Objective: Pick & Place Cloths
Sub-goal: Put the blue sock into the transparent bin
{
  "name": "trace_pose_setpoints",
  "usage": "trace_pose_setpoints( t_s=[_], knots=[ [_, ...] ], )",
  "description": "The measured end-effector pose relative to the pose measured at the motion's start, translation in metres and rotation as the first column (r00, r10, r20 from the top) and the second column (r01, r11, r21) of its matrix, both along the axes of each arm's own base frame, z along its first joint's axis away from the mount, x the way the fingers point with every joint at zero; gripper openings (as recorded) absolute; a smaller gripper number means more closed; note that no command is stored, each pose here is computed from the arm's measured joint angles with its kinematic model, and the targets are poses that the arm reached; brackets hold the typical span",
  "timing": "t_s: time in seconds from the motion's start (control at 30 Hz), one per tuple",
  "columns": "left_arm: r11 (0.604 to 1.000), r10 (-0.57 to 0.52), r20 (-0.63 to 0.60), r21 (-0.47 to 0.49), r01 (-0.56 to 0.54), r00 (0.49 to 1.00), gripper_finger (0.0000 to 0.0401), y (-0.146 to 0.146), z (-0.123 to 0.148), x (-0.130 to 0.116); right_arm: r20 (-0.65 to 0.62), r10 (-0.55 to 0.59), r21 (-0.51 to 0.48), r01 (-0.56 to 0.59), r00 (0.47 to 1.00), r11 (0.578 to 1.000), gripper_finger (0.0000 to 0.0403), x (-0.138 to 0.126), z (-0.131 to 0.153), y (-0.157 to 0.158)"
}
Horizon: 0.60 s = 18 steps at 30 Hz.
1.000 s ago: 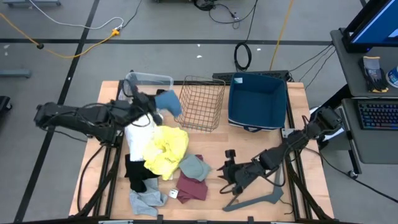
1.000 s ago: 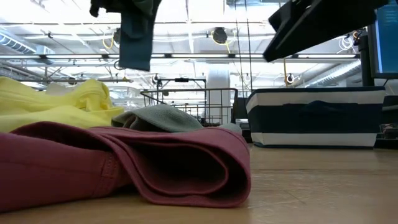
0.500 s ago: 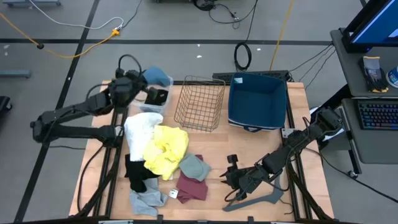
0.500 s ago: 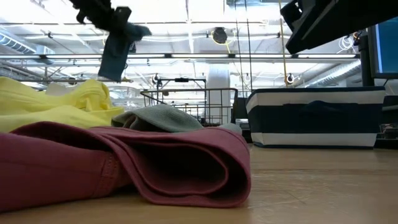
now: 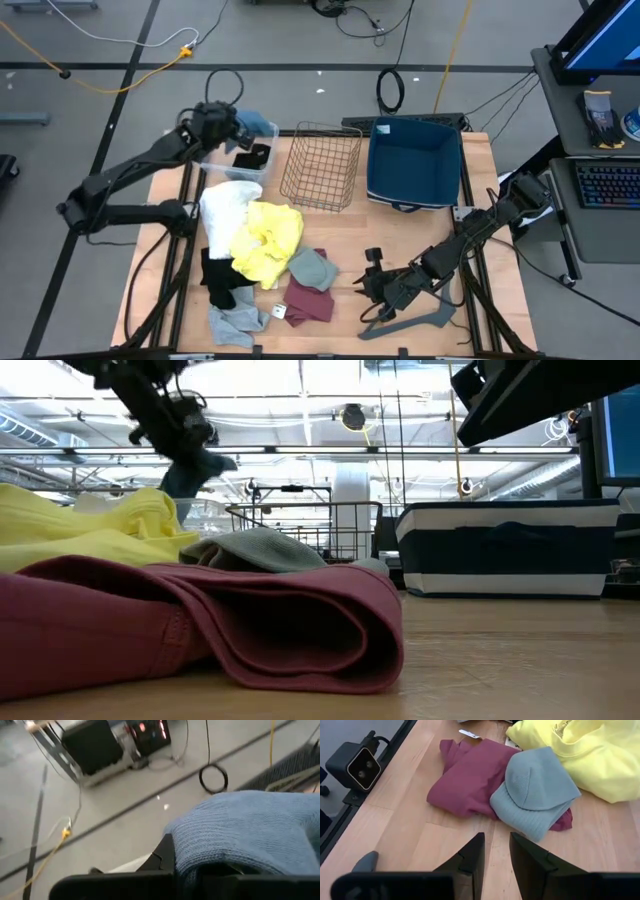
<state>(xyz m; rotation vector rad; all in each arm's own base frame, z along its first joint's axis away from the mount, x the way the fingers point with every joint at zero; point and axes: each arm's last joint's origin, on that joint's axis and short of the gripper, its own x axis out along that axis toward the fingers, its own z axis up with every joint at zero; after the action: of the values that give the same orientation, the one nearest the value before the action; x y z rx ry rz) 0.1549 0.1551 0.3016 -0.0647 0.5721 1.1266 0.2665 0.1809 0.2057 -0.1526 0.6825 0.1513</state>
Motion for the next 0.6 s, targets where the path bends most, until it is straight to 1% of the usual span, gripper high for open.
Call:
trace_pose_setpoints(
  t_s=[0.13, 0.33, 0.47, 0.6],
  knots=[
    [0.996, 0.009, -0.039, -0.093, -0.013, 0.999, 0.0, 0.012, -0.016, 0.003, -0.005, -0.013, 0.014, 0.013, 1.0, 1.0, 0.0079, 0.0, 0.0, 0.0],
    [0.973, 0.035, -0.171, -0.22, -0.073, 0.985, 0.0, 0.016, -0.036, -0.003, -0.006, -0.013, 0.013, 0.013, 1.0, 1.0, 0.0078, 0.0, 0.0, 0.0],
    [0.955, 0.061, -0.215, -0.273, -0.119, 0.975, 0.0, 0.02, -0.045, -0.007, -0.005, -0.015, 0.011, 0.015, 1.0, 1.0, 0.0077, 0.0, 0.0, -0.001],
    [0.941, 0.076, -0.236, -0.304, -0.148, 0.969, 0.0, 0.026, -0.053, -0.006, -0.005, -0.017, 0.013, 0.017, 1.0, 1.0, 0.0077, 0.0, 0.0, -0.001]
  ],
)
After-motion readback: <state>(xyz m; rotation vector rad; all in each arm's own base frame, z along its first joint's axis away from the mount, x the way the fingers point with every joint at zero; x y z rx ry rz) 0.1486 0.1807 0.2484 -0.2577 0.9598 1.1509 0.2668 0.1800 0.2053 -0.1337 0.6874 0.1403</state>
